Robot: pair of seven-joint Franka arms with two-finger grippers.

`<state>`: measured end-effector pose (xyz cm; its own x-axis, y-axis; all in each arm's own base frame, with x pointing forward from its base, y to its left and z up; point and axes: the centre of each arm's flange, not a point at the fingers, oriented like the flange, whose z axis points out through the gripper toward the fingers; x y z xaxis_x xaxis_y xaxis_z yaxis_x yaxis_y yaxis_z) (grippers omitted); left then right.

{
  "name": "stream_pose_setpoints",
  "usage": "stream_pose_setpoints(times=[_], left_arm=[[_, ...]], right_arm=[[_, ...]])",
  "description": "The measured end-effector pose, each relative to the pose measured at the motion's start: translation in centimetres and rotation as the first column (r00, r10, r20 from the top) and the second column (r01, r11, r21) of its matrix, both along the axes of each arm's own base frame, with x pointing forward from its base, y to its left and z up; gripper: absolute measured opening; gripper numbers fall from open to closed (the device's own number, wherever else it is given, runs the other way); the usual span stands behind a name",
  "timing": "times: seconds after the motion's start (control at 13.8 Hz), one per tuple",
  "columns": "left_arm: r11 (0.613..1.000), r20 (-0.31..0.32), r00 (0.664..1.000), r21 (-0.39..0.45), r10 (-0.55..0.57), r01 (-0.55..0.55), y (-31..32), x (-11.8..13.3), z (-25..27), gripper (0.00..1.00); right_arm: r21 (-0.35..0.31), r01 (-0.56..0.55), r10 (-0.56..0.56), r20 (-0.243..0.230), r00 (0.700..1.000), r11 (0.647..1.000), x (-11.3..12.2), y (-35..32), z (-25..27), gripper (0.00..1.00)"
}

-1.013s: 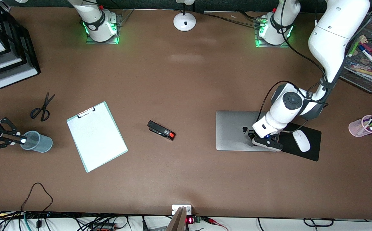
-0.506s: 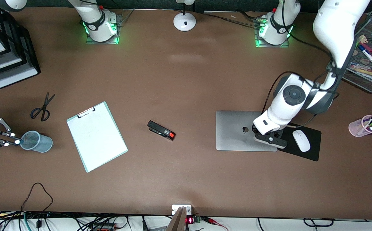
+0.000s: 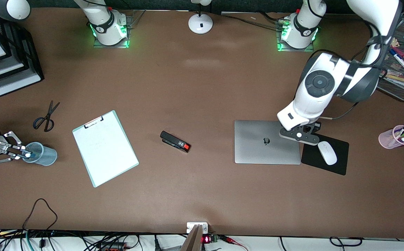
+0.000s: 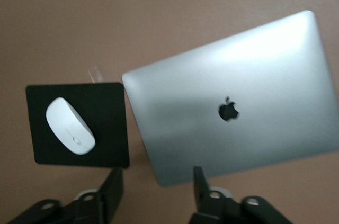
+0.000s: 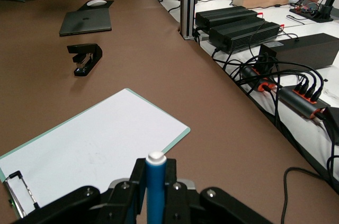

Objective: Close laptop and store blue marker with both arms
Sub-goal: 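Carry the marker over the blue pen cup while the left gripper presses the lid shut, then drop the marker into the blue cup while the left gripper withdraws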

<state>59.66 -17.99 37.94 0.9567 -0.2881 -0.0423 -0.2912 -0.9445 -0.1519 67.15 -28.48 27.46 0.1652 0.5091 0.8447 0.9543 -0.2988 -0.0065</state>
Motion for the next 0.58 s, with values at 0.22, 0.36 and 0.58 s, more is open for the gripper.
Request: stream_pose_setpoints(times=[0.22,0.36,0.58], left_arm=[[0.996,-0.088,0.995,-0.063,0.055,-0.06,1.1,0.1,4.9,0.99],[0.994,-0.121,0.99,-0.064,0.079,-0.087,2.0,0.4,9.3,1.0],[0.992,-0.126,0.986,-0.059,0.106,-0.114,3.4,0.3,16.2,1.0]], right_arm=[[0.009,0.005,-0.005,-0.004,1.0,1.0,-0.8,-1.2,-1.5,0.18],[0.014,0.012,-0.012,-0.009,1.0,1.0,-1.2,-1.9,-1.9,0.18],[0.021,0.011,-0.011,-0.012,1.0,1.0,-1.5,-2.3,-2.0,0.31]])
